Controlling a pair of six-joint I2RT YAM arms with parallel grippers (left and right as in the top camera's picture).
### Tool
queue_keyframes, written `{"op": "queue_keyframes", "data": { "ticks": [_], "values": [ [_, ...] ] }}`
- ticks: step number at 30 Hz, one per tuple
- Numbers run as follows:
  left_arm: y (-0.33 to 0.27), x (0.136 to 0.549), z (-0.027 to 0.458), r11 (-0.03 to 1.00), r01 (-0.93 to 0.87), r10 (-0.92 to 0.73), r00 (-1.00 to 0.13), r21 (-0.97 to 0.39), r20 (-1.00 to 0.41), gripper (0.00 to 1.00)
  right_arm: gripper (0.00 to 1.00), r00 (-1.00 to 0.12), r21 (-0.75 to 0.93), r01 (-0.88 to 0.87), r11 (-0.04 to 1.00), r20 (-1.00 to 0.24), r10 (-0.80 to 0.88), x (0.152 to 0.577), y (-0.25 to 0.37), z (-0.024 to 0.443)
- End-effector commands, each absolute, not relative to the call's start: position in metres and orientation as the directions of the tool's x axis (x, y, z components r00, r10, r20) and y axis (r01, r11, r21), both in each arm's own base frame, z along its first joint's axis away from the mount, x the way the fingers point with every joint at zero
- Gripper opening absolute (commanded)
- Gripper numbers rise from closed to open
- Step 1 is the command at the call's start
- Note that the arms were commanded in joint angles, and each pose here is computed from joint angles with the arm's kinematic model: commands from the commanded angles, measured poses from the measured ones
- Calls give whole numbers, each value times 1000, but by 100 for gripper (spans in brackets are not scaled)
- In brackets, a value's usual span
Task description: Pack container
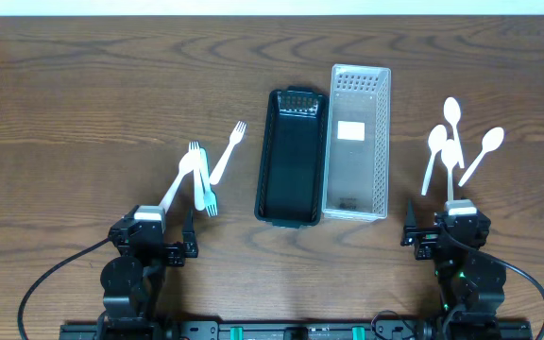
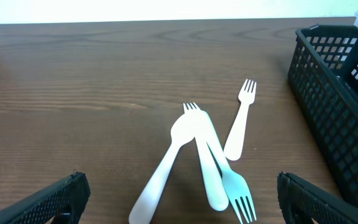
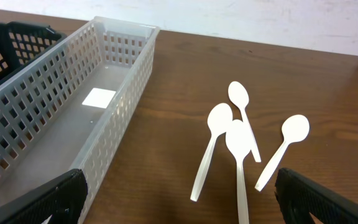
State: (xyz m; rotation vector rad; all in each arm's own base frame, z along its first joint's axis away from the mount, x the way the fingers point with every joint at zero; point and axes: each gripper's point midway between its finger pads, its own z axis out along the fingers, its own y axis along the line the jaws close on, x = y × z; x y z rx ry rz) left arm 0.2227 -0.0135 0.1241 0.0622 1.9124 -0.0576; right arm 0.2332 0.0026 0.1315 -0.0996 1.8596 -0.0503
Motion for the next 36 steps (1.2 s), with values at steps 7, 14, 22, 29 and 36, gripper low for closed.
{"op": "queue_keyframes", "data": {
  "ticks": [7,14,22,29,36],
  "values": [
    [-14,223,116,997,74,5,-347,-22,-938,98,99,-282,-94,-53,994,-954,-105,233,4,130],
    [-14,223,116,997,74,5,-347,-22,-938,98,99,-282,-94,-53,994,-954,-105,233,4,130],
    [-14,223,116,997,74,5,-347,-22,-938,98,99,-278,-83,-86,993,-955,-104,233,10,130],
    [-15,223,116,997,81,12,-346,-17,-938,98,99,-287,47,-142,989,-958,4,231,26,130],
    [-20,223,117,989,68,-101,-355,-133,-930,98,99,-322,307,-211,928,-918,230,228,50,138]
  ]
}}
